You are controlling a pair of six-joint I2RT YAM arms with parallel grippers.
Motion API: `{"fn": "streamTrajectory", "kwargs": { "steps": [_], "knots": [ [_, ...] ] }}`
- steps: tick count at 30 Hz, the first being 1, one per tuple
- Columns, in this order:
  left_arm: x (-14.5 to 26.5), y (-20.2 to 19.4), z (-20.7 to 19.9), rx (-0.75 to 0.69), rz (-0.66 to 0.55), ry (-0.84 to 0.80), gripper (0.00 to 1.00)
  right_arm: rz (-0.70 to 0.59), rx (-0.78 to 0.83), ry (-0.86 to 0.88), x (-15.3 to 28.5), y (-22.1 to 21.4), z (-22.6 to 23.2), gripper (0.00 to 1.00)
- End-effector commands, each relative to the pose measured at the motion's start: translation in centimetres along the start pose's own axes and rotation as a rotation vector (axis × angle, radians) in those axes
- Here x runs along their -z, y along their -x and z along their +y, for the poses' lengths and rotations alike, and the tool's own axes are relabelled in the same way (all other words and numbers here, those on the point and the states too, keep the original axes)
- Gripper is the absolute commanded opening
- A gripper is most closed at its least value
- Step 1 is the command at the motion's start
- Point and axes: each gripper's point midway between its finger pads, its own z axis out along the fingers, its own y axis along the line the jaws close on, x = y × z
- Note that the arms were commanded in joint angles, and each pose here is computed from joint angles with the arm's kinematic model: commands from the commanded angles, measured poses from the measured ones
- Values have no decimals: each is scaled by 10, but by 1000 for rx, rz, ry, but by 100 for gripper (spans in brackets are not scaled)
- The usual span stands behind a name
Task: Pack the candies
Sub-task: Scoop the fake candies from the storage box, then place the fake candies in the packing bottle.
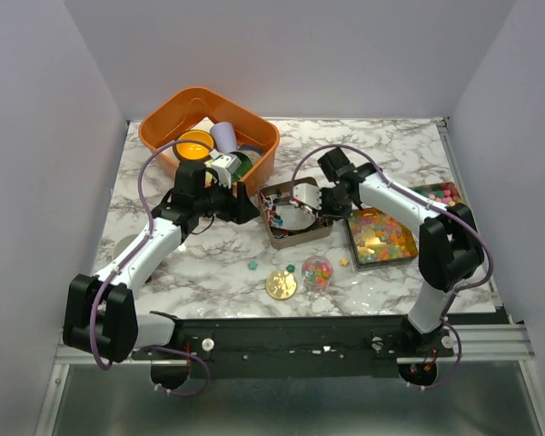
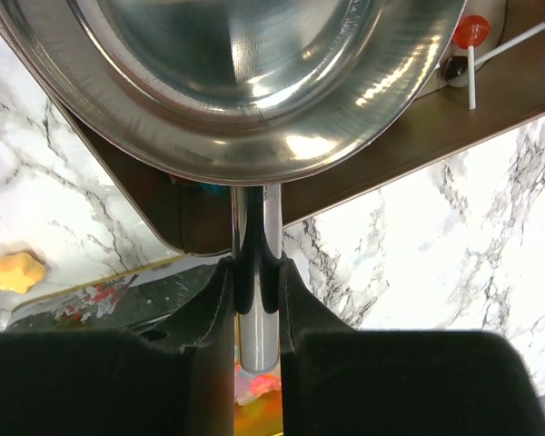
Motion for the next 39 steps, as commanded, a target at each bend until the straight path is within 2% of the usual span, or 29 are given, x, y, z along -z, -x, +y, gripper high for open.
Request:
{"fn": "streamTrajectory", "kwargs": {
  "steps": [1, 14, 22, 27, 34, 39],
  "knots": [
    [-1, 6, 5, -16, -2, 14, 70, -65, -57, 27, -1, 2, 14, 1],
    [0, 14, 4, -36, -10, 14, 70, -138, -222, -24, 11, -8, 7, 1],
    [6, 14, 7, -74, 29, 27, 70, -249, -240, -146, 36, 0, -6, 1],
    [6, 21, 11, -87, 7, 40, 70, -309, -239, -221, 54, 4, -14, 1],
    [4, 36, 24, -102, 4, 83, 75, -243, -181, -246, 71, -17, 4, 1],
    [7, 45, 29, -120, -52, 130, 77, -145, -81, -258, 91, -41, 24, 1]
  ]
}}
